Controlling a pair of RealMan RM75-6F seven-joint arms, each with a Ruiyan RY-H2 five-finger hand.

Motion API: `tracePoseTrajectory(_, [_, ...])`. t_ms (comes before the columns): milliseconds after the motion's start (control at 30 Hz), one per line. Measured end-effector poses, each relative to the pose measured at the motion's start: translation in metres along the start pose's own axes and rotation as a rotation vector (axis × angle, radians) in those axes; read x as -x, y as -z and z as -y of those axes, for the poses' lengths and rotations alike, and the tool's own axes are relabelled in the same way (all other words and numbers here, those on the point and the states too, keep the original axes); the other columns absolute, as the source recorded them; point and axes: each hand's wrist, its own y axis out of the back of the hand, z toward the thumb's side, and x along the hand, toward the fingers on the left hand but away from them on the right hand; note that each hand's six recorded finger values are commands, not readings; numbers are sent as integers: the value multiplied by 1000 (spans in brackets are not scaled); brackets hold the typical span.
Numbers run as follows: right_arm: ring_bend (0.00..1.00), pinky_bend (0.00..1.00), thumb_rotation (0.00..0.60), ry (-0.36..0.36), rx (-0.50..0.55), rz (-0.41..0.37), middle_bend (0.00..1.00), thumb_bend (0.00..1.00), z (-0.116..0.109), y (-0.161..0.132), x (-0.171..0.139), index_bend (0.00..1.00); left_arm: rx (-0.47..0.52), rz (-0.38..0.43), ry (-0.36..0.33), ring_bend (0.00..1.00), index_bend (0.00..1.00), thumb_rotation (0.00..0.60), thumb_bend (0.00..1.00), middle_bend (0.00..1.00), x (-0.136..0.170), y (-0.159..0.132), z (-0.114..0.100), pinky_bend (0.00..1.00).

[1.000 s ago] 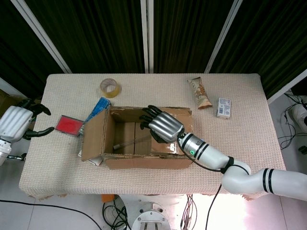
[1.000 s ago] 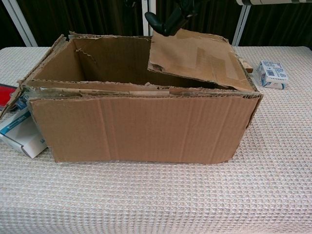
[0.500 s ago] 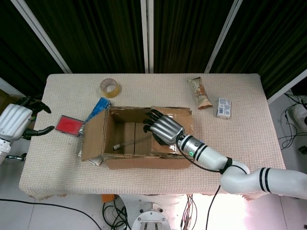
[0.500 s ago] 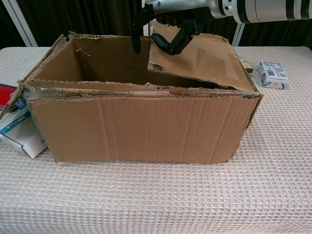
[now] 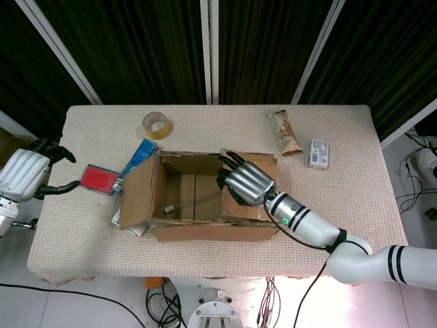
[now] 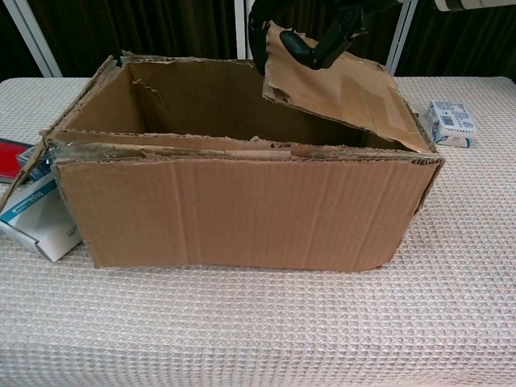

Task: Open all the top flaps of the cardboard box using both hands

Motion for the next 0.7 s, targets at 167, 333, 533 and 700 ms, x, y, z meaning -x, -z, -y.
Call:
tracePoseTrajectory(167, [0, 0, 600, 24, 0, 14, 304, 778, -8, 5, -13, 442, -8, 14, 2, 120, 413, 0, 90, 398, -2, -7, -1, 280])
tracePoseTrajectory(333, [0, 0, 600, 48, 7, 28, 309, 778, -17, 11, -27, 440, -15, 28, 4, 120, 412, 0, 90, 398, -6, -15, -2, 280])
tracePoseTrajectory(533, [0, 0, 600, 80, 11, 40, 310, 778, -28, 17, -45, 439, -20, 41, 11, 120, 412, 0, 90, 398, -10, -24, -1, 280])
tracePoseTrajectory(700, [0, 0, 600, 111, 20, 54, 310, 778, -37, 23, -61, 440, -25, 48, 20, 120, 412, 0, 90, 398, -14, -31, 2, 280])
